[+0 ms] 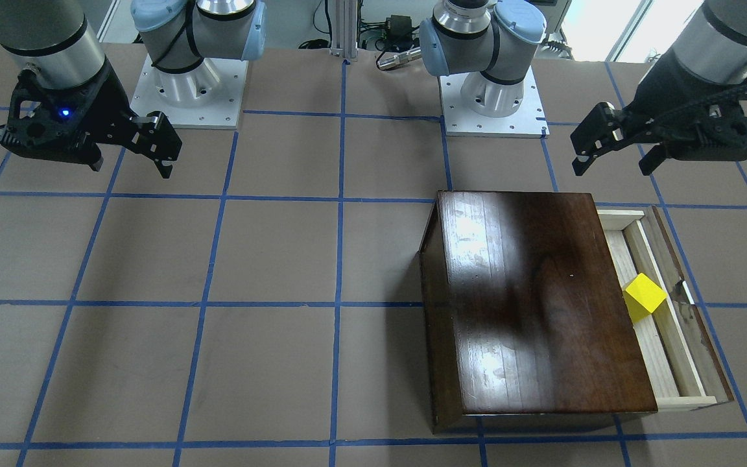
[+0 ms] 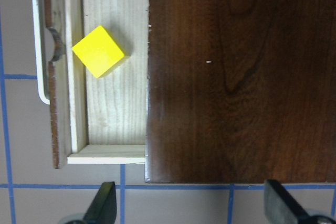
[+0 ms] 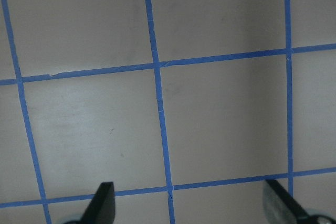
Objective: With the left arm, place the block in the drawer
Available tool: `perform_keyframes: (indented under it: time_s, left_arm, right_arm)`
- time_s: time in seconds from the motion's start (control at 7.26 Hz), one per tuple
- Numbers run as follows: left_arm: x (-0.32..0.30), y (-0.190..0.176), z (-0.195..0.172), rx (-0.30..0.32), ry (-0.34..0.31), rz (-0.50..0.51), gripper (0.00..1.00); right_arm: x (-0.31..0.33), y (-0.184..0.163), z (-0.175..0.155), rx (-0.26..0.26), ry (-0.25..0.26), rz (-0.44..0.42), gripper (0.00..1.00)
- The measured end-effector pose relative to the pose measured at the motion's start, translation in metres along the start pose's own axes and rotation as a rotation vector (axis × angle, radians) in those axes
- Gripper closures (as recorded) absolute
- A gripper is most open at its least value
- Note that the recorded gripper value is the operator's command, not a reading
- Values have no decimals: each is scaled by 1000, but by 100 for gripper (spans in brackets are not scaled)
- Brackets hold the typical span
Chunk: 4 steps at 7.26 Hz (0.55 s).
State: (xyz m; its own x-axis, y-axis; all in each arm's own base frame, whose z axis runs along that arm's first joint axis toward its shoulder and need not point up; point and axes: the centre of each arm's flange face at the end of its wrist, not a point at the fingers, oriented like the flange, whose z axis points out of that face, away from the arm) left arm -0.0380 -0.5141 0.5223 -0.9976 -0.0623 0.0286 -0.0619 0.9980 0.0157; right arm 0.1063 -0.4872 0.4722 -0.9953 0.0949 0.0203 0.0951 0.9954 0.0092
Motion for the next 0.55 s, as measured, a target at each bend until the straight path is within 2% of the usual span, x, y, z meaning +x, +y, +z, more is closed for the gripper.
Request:
perform_keyframes:
  time_s: [0.55]
  left_arm:
    - [67,9,7,11,-20,4,0]
  right_arm:
    - [0,0,0,0,0,0,0]
